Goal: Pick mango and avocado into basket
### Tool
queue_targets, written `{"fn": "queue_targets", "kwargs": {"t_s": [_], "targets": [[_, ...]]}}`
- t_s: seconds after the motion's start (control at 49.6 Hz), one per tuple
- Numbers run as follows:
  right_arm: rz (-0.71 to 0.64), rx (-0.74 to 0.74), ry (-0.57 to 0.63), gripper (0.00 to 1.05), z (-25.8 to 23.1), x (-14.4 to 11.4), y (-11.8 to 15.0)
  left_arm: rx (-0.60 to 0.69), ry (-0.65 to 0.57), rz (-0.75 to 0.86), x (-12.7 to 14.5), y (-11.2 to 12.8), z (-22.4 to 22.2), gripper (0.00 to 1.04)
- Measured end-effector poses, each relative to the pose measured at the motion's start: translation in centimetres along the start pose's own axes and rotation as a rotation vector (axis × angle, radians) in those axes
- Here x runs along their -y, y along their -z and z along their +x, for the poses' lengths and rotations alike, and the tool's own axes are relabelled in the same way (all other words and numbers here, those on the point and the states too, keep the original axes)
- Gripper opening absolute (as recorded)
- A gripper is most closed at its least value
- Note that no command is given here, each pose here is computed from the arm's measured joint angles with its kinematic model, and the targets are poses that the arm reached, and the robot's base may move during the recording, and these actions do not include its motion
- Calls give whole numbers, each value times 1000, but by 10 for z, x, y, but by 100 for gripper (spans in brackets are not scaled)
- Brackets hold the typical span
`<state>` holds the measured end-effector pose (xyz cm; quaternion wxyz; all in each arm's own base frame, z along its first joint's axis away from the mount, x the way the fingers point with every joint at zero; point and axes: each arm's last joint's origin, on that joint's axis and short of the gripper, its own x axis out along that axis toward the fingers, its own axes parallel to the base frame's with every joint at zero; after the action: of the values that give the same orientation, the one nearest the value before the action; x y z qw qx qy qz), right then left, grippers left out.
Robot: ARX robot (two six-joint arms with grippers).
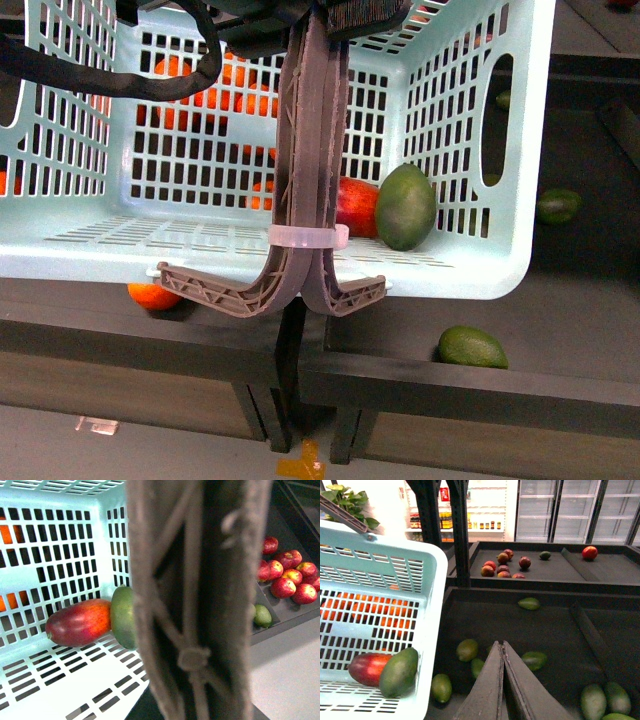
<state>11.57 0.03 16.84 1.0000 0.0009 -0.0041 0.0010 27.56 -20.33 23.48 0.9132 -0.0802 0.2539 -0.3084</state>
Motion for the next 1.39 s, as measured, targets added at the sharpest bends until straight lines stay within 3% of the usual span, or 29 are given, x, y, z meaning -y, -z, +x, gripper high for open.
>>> {"fn": "queue_targets", "kwargs": {"t_s": [0.887,1.291,1.391], "targets": [[-3,-5,-2,3,-18,0,3,0,-1,0,0,0,0,5],[-3,-8,1,87,-18,0,3,-2,6,1,0,0,0,5],[-2,-7,1,99,-18,0,3,-4,13,1,1,0,0,5]]}}
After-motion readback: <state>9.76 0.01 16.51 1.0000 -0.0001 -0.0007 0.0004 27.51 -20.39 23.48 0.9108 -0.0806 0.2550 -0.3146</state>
